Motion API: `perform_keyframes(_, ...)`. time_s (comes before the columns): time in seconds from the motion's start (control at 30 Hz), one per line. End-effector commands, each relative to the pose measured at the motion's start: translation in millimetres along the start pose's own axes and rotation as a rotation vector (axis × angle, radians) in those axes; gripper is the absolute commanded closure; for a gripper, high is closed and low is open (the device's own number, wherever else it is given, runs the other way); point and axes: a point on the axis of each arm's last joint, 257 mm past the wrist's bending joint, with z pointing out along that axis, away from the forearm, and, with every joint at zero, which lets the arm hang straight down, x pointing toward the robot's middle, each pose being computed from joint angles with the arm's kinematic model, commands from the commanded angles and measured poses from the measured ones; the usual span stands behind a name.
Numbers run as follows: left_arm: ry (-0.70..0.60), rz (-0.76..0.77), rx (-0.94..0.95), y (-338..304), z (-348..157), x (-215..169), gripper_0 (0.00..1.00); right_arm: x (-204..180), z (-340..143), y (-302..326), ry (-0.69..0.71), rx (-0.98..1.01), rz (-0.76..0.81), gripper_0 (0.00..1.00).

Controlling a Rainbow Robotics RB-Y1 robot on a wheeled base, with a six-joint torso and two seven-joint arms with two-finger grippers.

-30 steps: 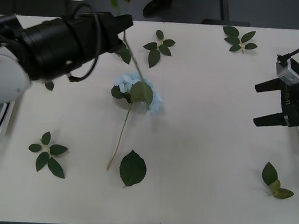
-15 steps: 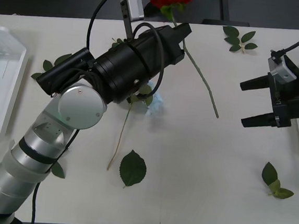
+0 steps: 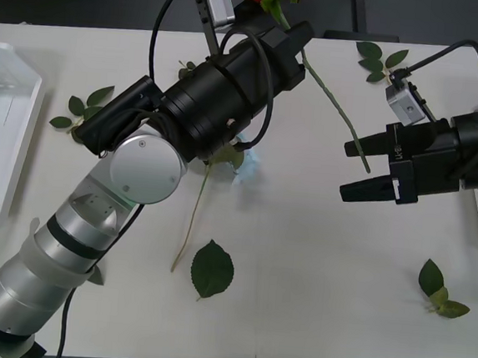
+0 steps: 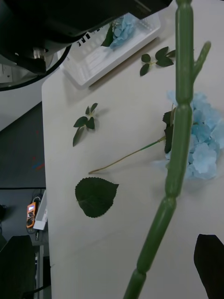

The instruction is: Place the red flowers into the right box and the blue flowers into the left box. If a person shows an open palm, hand one flower to the person first, then continue sorting.

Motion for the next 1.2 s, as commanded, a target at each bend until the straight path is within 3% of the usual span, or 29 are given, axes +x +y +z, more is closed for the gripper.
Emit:
perform_keyframes(0.03, -0.017, -0.017, 0.071, -36.2, 17.2, -4.8, 1.0, -28.2, 8.9, 14.7, -0.037, -0.039, 0.014, 0.0)
perform_keyframes(0.17, -0.012, -0.008, 0.07, -35.2, 16.7, -4.3, 1.0, -28.0, 15.0, 7.5, -0.017, -0.011, 0.018, 0.03)
perform_keyframes(0.27, -0.012, 0.004, 0.067, -33.4, 16.0, -5.2, 1.0, -31.4, 22.2, 4.6, -0.02, -0.001, 0.016, 0.24)
perform_keyframes(0.4, -0.012, 0.009, 0.067, -33.2, 15.9, -4.9, 1.0, -41.0, 27.4, 4.9, -0.032, -0.003, 0.06, 0.4)
perform_keyframes(0.6, -0.01, 0.012, 0.066, -32.7, 15.6, -4.6, 1.0, -48.4, 31.3, 7.3, -0.047, -0.014, 0.11, 0.97)
perform_keyframes(1.0, -0.015, 0.012, 0.06, -29.0, 14.3, -9.1, 0.98, -47.9, 30.9, 6.7, -0.045, -0.012, 0.122, 1.0)
perform_keyframes(1.07, -0.014, 0.015, 0.057, -26.5, 13.2, -10.2, 0.41, -46.9, 30.2, 5.6, -0.041, -0.007, 0.124, 1.0)
perform_keyframes(1.2, -0.01, 0.017, 0.05, -21.8, 10.8, -11.4, 0.03, -44.7, 29.0, 3.0, -0.033, 0.003, 0.125, 1.0)
